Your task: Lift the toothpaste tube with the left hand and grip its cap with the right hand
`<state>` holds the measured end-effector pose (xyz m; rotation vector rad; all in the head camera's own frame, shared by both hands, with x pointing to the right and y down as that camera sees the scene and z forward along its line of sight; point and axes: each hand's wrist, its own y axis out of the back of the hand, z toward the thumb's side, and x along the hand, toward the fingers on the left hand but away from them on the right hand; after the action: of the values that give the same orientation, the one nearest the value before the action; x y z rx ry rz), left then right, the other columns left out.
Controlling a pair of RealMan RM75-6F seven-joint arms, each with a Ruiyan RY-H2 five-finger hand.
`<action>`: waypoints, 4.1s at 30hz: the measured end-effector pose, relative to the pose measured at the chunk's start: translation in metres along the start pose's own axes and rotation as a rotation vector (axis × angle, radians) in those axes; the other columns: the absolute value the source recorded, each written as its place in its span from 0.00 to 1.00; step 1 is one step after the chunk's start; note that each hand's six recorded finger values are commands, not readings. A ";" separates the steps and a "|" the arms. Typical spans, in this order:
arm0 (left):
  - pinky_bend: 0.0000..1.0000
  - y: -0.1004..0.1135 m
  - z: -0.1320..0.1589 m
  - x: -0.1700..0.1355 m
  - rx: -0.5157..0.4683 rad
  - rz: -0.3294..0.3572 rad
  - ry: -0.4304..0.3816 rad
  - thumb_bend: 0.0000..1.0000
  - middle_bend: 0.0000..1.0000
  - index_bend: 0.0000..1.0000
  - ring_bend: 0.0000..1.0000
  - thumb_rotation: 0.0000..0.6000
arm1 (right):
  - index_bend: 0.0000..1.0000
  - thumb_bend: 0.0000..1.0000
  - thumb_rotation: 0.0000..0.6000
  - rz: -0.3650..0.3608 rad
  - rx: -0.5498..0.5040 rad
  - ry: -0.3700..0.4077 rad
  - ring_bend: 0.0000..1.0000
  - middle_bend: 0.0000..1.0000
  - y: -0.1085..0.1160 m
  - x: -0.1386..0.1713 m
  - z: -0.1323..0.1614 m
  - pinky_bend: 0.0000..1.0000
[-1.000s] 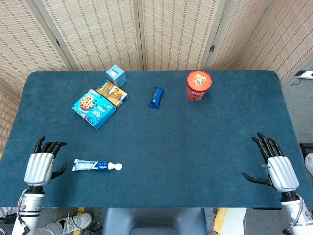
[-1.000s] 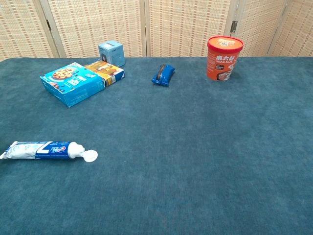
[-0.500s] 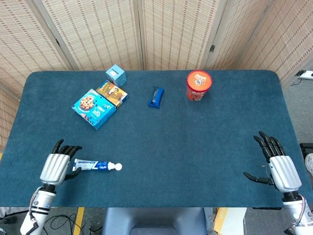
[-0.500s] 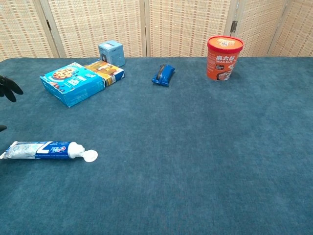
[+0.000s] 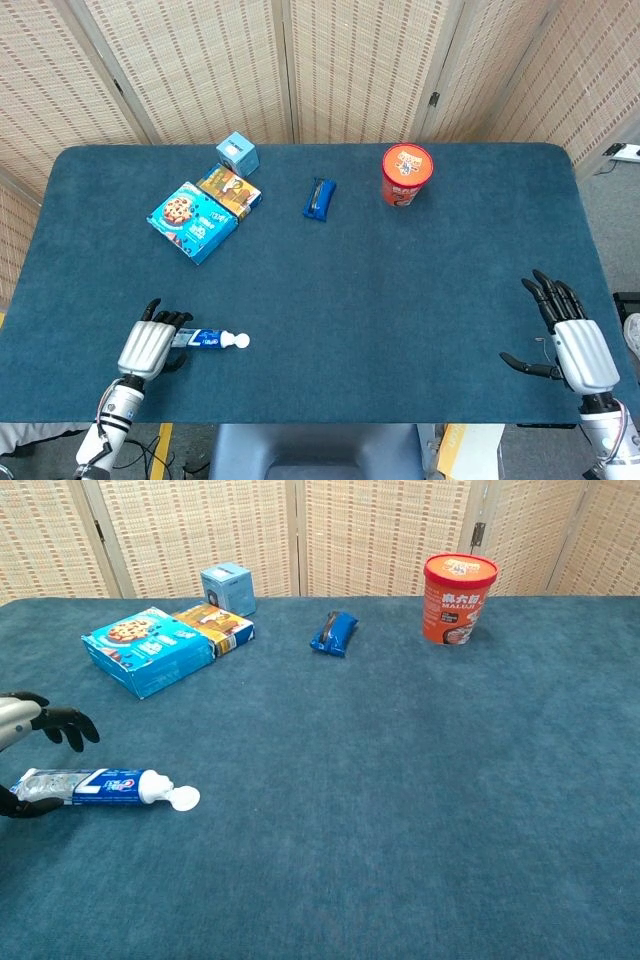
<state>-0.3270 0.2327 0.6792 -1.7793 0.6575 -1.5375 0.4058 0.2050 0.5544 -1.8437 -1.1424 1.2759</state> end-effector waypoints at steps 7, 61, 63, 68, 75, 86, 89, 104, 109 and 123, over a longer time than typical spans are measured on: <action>0.14 -0.012 -0.004 0.005 0.015 -0.009 0.030 0.29 0.35 0.35 0.34 1.00 | 0.00 0.07 0.84 0.002 0.000 0.001 0.00 0.00 -0.001 -0.001 0.000 0.00; 0.54 0.047 0.031 0.060 -0.216 0.114 -0.319 0.57 0.76 0.69 0.68 1.00 | 0.00 0.07 0.84 0.072 0.005 0.242 0.00 0.00 -0.006 -0.057 0.070 0.00; 0.54 0.064 0.045 0.064 -0.261 0.129 -0.377 0.58 0.76 0.70 0.68 1.00 | 0.00 0.07 0.84 0.068 0.001 0.281 0.00 0.00 -0.006 -0.067 0.084 0.00; 0.54 0.094 0.081 0.067 -0.367 0.137 -0.490 0.58 0.76 0.70 0.69 1.00 | 0.00 0.07 0.84 0.079 -0.017 0.361 0.00 0.00 -0.012 -0.088 0.114 0.00; 0.54 0.118 0.116 0.066 -0.465 0.100 -0.592 0.58 0.77 0.70 0.69 1.00 | 0.00 0.07 0.84 0.099 -0.033 0.446 0.00 0.00 -0.024 -0.111 0.148 0.00; 0.54 0.129 0.128 0.065 -0.484 0.089 -0.632 0.58 0.77 0.71 0.69 1.00 | 0.00 0.07 0.84 0.100 -0.052 0.552 0.00 0.00 -0.034 -0.133 0.192 0.00; 0.54 0.131 0.128 0.065 -0.497 0.083 -0.638 0.58 0.78 0.71 0.69 1.00 | 0.00 0.07 0.84 0.096 -0.050 0.573 0.00 0.00 -0.035 -0.136 0.201 0.00; 0.53 0.132 0.135 0.064 -0.489 0.046 -0.670 0.58 0.78 0.72 0.70 1.00 | 0.00 0.07 0.85 0.092 -0.040 0.615 0.00 0.00 -0.038 -0.146 0.221 0.00; 0.53 0.128 0.136 0.065 -0.463 0.031 -0.672 0.58 0.79 0.73 0.71 1.00 | 0.00 0.07 0.86 0.089 -0.030 0.631 0.00 0.00 -0.037 -0.147 0.228 0.00; 0.53 0.115 0.132 0.072 -0.311 0.039 -0.634 0.58 0.80 0.75 0.72 1.00 | 0.00 0.07 0.86 0.104 -0.021 0.615 0.00 0.00 -0.040 -0.150 0.228 0.00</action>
<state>-0.1777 0.1277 0.6285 -2.3095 0.6193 -0.7867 0.1552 0.0901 0.5706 -2.1197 -0.7297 0.6587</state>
